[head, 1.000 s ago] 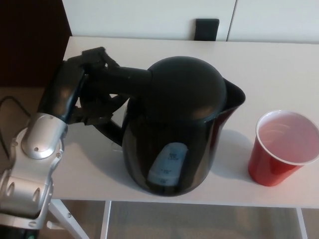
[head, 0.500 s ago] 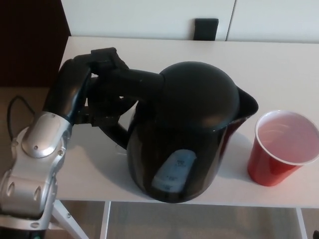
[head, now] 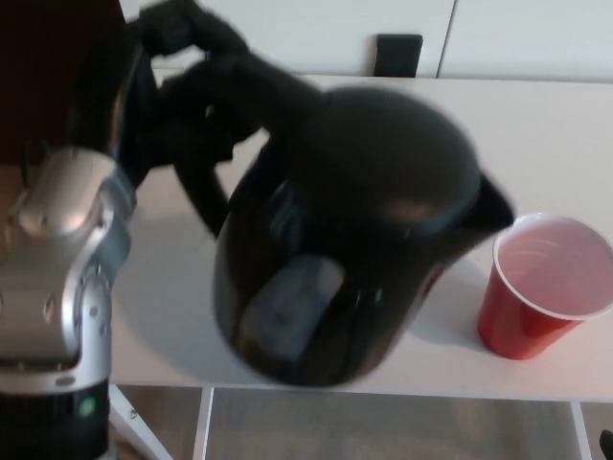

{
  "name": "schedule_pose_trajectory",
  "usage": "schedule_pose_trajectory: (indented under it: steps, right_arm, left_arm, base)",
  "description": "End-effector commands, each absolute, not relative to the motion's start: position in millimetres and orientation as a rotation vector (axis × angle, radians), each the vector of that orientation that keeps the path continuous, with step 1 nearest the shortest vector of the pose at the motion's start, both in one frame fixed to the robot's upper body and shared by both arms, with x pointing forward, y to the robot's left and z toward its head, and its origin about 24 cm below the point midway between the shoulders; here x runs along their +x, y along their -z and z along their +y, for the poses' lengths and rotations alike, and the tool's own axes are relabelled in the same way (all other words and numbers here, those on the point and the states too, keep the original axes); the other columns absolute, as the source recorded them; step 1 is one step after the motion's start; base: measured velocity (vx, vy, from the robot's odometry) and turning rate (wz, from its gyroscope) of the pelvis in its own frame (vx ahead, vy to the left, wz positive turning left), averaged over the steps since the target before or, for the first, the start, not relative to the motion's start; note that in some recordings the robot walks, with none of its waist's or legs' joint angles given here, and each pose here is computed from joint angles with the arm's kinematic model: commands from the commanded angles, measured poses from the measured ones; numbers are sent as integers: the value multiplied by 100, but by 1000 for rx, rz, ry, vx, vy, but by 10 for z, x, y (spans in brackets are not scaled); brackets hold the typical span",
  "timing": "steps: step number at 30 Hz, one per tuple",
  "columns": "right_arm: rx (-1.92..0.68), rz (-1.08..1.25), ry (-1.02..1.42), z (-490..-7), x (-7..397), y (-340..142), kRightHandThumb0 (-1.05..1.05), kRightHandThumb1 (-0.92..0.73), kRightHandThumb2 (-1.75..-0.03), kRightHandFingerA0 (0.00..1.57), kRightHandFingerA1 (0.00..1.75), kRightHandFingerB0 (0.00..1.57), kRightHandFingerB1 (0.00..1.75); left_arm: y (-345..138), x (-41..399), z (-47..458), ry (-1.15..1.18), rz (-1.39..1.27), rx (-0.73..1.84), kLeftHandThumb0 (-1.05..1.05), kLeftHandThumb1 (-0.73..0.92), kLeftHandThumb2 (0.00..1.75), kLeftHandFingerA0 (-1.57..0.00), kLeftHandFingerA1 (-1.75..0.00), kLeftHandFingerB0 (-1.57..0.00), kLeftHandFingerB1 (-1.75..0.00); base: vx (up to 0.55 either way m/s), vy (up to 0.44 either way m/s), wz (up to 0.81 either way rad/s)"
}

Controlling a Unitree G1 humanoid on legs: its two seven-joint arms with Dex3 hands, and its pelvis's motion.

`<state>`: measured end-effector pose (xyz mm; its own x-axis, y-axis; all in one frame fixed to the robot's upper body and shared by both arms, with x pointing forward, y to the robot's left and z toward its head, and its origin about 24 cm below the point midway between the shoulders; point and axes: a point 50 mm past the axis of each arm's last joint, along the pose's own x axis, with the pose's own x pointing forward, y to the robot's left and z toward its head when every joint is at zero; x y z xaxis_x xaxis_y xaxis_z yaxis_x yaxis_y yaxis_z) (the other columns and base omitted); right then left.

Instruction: The robot walk towards a table in front and uses its left hand to pick up the pot from the base and pour water to the cup on the right hand side

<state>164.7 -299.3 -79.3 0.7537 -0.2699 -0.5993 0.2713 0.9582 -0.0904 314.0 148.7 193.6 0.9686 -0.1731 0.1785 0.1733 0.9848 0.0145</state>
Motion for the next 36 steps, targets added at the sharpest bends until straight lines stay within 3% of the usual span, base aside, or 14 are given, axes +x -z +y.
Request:
schedule_pose_trajectory:
  steps: [1, 7, 10, 13, 14, 16, 17, 18, 20, 21, 22, 23, 24, 36]
  right_arm:
    - [-9, 650, 301, -3038, 1672, 766, -20, -64, -58, 43, 41, 34, 36]
    - [-22, 639, 294, -2999, 1698, 763, -21, -63, -58, 45, 42, 35, 37]
    - [-22, 635, 291, -2993, 1721, 755, -21, -62, -58, 47, 44, 35, 37]
    - [-31, 630, 283, -2986, 1752, 736, -22, -63, -58, 47, 43, 35, 37]
    - [-30, 629, 284, -2984, 1762, 734, -21, -63, -58, 48, 43, 35, 37]
    - [-31, 626, 285, -2982, 1775, 731, -21, -63, -58, 49, 44, 36, 37]
    - [-29, 624, 283, -2975, 1788, 731, -21, -63, -58, 48, 43, 35, 37]
    - [-29, 624, 282, -2973, 1792, 730, -21, -62, -58, 48, 43, 36, 37]
    - [-32, 622, 277, -2968, 1803, 727, -21, -62, -58, 47, 43, 36, 37]
    - [-35, 619, 272, -2963, 1814, 722, -22, -62, -58, 45, 42, 35, 37]
    - [-40, 614, 264, -2952, 1828, 714, -22, -62, -58, 46, 43, 35, 37]
    - [-43, 612, 263, -2947, 1833, 713, -22, -62, -58, 46, 43, 35, 37]
    - [-43, 607, 263, -2942, 1838, 707, -23, -61, -58, 48, 45, 36, 38]
    - [-47, 598, 265, -2938, 1892, 683, -22, -60, -57, 48, 44, 37, 38]
  left_arm:
    - [-2192, 3231, 1371, 126, -195, -25, -3, 69, 54, -69, -175, -54, -175]
    - [-2324, 3270, 1196, 87, -208, 44, -3, 69, 53, -65, -175, -49, -175]
    - [-2360, 3284, 1074, 81, -259, 166, -8, 68, 54, -74, -175, -57, -175]
    - [-2354, 3303, 1043, 44, -313, 288, -16, 63, 54, -83, -174, -72, -161]
    - [-2349, 3313, 1032, 15, -332, 343, -15, 58, 57, -98, -147, -78, -156]
    - [-2332, 3322, 983, -9, -395, 422, -15, 57, 57, -101, -151, -80, -156]
    - [-2327, 3320, 959, -21, -409, 462, -21, 58, 57, -90, -174, -73, -156]
    - [-2322, 3320, 952, -27, -417, 483, -16, 57, 57, -95, -166, -75, -158]
    - [-2308, 3321, 933, -44, -449, 549, -16, 57, 57, -94, -169, -75, -158]
    - [-2299, 3320, 913, -61, -479, 605, -20, 39, 81, -124, -139, -100, -126]
    - [-2286, 3317, 887, -84, -522, 673, -20, 38, 81, -125, -139, -101, -126]
    - [-2281, 3316, 882, -91, -537, 688, -20, 38, 81, -125, -139, -101, -126]
    - [-2274, 3313, 870, -94, -552, 712, -19, 58, 56, -94, -175, -71, -167]
    - [-2297, 3266, 780, -121, -730, 846, -22, 61, 57, -84, -175, -61, -175]
  base:
    - [0, 0, 0]
    - [0, 0, 0]
    - [0, 0, 0]
    - [0, 0, 0]
    - [0, 0, 0]
    - [0, 0, 0]
    - [0, 0, 0]
    - [0, 0, 0]
    - [0, 0, 0]
    - [0, 0, 0]
    - [0, 0, 0]
    - [0, 0, 0]
    - [0, 0, 0]
    - [0, 0, 0]
